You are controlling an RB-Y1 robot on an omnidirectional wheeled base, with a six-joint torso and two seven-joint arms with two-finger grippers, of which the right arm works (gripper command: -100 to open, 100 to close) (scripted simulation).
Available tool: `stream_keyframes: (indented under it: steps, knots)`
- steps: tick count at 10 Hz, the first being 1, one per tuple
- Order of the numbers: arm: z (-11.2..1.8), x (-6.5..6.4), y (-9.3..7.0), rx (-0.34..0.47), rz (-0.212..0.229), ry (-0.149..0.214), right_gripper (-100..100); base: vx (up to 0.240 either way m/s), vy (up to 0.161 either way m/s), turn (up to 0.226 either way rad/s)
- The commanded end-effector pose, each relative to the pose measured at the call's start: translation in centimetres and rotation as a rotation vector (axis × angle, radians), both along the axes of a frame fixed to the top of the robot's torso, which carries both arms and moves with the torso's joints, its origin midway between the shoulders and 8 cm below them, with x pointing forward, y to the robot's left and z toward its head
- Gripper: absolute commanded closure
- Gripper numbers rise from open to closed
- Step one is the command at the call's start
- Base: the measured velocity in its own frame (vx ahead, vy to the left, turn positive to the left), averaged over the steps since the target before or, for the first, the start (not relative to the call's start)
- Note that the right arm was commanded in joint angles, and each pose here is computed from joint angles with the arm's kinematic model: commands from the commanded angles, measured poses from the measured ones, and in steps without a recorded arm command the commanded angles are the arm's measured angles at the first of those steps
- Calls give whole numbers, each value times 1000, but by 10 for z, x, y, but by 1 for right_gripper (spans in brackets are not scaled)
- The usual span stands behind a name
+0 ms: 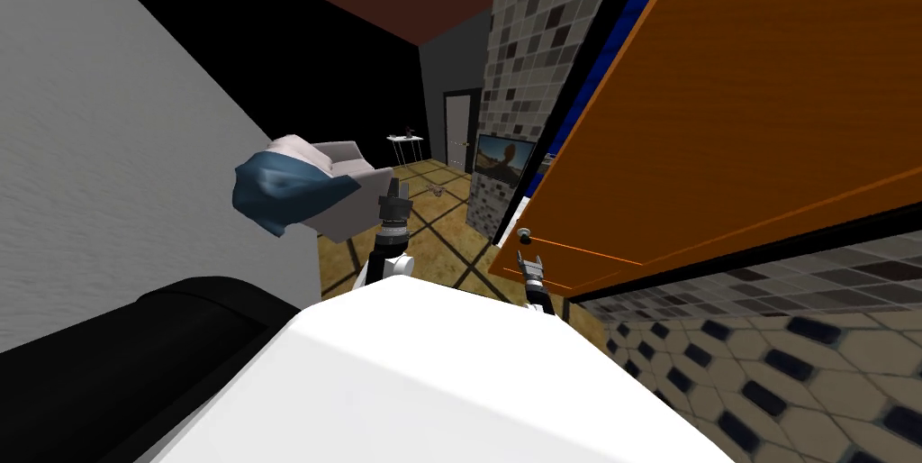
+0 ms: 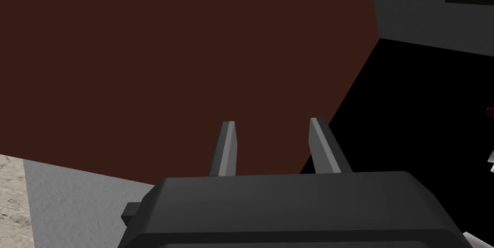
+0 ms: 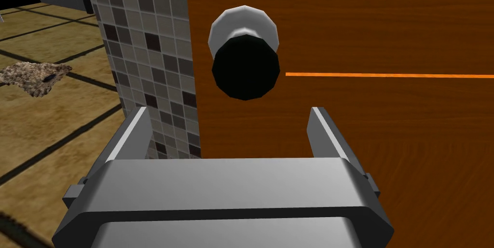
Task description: Pull the door open
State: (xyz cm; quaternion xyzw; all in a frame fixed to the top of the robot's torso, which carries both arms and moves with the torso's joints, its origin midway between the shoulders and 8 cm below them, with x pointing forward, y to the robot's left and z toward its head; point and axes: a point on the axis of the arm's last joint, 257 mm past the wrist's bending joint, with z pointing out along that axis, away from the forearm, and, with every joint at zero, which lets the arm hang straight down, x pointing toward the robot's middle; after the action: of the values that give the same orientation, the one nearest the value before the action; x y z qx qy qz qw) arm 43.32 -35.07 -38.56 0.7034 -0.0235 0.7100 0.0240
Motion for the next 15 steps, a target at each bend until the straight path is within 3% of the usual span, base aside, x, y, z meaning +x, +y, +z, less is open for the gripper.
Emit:
stream_keyframes:
  steps: [1,8,15]
  knots:
    - [0,0,-8,-2,-40,-5,-100,34,-41,291]
    - [2,-8,-46,0,-196,-15,-100,7,-48,199]
    - [-2,-26,-85,3,-362,-7,-100,-3,-61,220]
